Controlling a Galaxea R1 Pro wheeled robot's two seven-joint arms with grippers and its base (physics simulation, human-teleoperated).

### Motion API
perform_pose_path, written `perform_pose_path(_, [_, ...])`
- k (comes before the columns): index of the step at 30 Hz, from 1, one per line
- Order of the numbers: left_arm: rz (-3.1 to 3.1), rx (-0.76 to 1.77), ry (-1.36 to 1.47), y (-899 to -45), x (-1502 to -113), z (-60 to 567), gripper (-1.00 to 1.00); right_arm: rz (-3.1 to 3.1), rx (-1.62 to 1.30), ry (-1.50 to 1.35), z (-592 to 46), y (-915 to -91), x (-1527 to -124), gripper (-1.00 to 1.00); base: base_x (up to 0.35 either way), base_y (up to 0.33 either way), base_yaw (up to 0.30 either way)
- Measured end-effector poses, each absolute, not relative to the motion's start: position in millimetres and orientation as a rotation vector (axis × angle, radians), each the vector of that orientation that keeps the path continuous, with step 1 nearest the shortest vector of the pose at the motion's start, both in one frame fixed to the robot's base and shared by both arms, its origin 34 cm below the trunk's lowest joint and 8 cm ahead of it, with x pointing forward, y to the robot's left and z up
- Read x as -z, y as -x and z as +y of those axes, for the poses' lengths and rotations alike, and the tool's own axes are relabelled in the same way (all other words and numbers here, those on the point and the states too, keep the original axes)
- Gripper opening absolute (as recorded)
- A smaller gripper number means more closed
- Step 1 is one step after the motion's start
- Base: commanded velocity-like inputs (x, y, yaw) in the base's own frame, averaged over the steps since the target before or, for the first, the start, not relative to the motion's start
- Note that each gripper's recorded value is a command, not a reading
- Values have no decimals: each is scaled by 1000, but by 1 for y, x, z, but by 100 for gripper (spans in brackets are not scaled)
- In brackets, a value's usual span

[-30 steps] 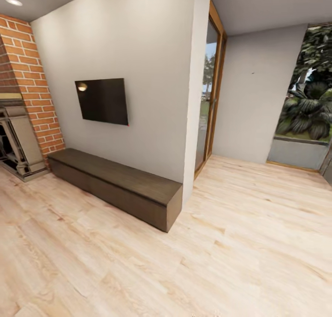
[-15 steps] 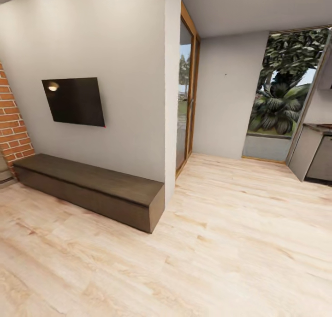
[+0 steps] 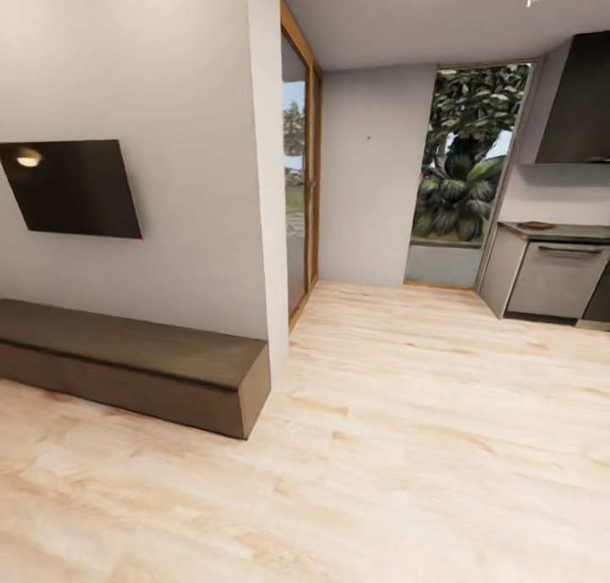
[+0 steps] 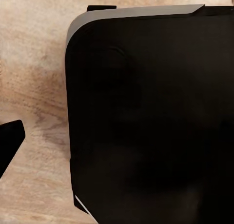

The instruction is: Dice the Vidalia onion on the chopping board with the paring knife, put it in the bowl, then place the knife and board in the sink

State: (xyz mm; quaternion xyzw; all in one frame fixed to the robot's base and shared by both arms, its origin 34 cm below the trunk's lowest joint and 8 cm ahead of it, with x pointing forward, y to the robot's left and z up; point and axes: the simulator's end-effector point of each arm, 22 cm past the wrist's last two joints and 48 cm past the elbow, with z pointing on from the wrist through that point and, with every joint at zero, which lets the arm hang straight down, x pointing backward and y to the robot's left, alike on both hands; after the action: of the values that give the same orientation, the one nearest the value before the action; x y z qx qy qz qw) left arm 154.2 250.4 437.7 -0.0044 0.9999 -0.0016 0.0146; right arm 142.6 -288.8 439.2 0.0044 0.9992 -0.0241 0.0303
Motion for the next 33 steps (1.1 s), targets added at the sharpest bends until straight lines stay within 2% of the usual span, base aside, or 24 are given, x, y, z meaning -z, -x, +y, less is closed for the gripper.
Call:
perform_pose_path(23, [3112, 5, 11, -154, -438, 250, 100, 3078, 73, -14, -288, -143, -439, 100, 310, 0, -291])
perform_pose_path(33, [3112, 5, 11, -154, -438, 250, 100, 3078, 74, -14, -288, -143, -439, 100, 338, -96, -291])
